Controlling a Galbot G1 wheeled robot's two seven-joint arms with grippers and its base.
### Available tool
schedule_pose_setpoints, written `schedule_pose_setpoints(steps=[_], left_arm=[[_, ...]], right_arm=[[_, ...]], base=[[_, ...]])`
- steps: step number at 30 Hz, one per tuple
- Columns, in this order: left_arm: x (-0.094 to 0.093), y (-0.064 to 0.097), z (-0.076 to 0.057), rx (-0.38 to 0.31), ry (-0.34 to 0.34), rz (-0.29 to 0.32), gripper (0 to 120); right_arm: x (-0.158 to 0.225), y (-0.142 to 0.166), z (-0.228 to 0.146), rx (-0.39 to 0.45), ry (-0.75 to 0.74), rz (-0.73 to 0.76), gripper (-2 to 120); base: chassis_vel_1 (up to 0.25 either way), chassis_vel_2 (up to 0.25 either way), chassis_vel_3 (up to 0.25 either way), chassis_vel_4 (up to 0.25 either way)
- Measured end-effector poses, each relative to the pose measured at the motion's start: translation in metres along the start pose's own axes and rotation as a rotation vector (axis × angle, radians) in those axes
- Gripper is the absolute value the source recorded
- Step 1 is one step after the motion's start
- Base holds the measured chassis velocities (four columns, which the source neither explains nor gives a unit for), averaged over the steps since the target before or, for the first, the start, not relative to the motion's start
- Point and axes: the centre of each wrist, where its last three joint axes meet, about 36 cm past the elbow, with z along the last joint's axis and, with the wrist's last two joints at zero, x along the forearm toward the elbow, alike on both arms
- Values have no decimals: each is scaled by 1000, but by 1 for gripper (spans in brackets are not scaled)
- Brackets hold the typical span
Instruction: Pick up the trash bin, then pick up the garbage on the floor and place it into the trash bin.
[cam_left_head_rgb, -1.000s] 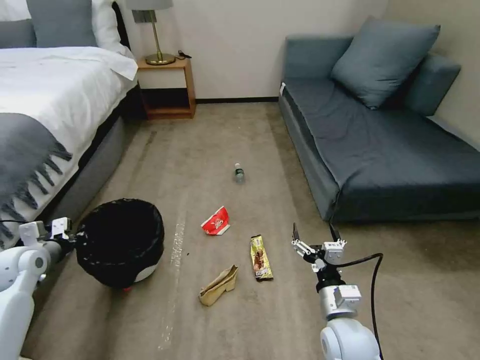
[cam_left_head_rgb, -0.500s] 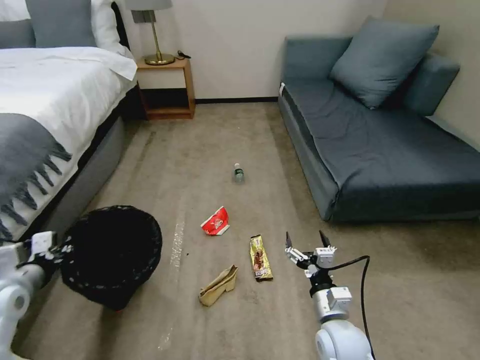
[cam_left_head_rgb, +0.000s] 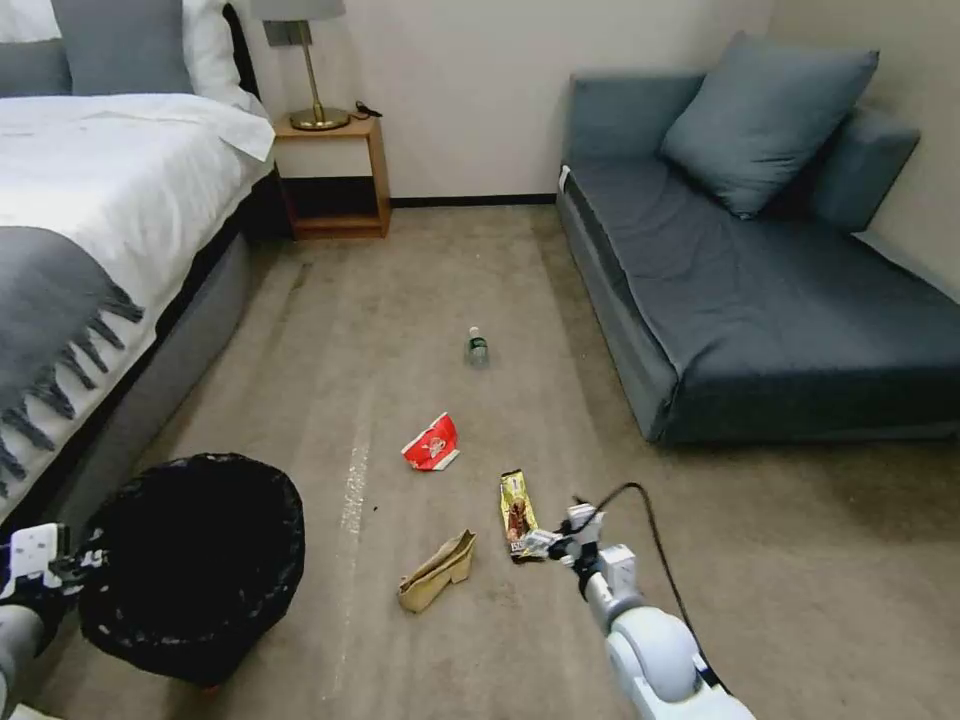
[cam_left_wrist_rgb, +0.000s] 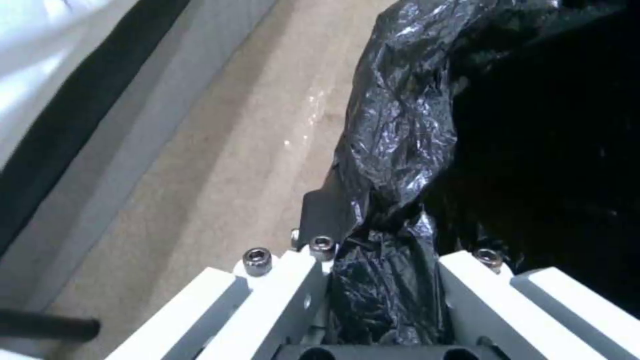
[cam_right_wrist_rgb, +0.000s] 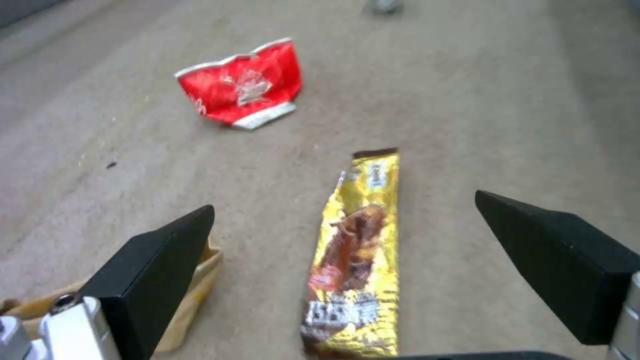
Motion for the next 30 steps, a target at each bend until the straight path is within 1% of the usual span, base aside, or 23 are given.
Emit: schedule_pose_setpoints(steps=[1,2,6,8,10,11,15,17,19,21,24,29,30], left_arm=[[1,-3,2,3,0,3,3],[1,-3,2,3,0,3,3],[2,-7,7,9,6,9,3],[3,-8,7,10,7,10,3],[3,-8,7,9,7,12,3],[3,-8,7,9,7,12,3],[4,-9,5,7,0,16,3],[4,-9,5,7,-1,16,3],[4,-9,4,6,-5,18,3],[4,-9,4,6,-6,19,3],[4,-10,3,7,-9,20,3],[3,-10,2,8,-11,23,3],[3,-11,2,8,-12,26,3]], right_arm=[[-14,-2,2,-4,34,-8,100],[-14,-2,2,-4,34,-8,100],[-52,0,6,-27,116,-18,100],[-59,2,8,-24,130,-16,100],[-71,3,14,-7,164,-6,100],[-71,3,14,-7,164,-6,100],[-91,3,39,53,243,38,100],[-93,3,43,59,254,44,100],[-99,1,54,77,282,63,100],[-102,1,56,78,284,67,98],[-104,0,58,64,285,70,90],[-102,2,57,46,279,67,82],[-102,2,57,44,279,67,77]], base=[[0,0,0,0],[0,0,0,0],[0,0,0,0],[0,0,0,0],[0,0,0,0],[0,0,0,0],[0,0,0,0],[0,0,0,0],[0,0,0,0],[0,0,0,0],[0,0,0,0],[0,0,0,0],[0,0,0,0]])
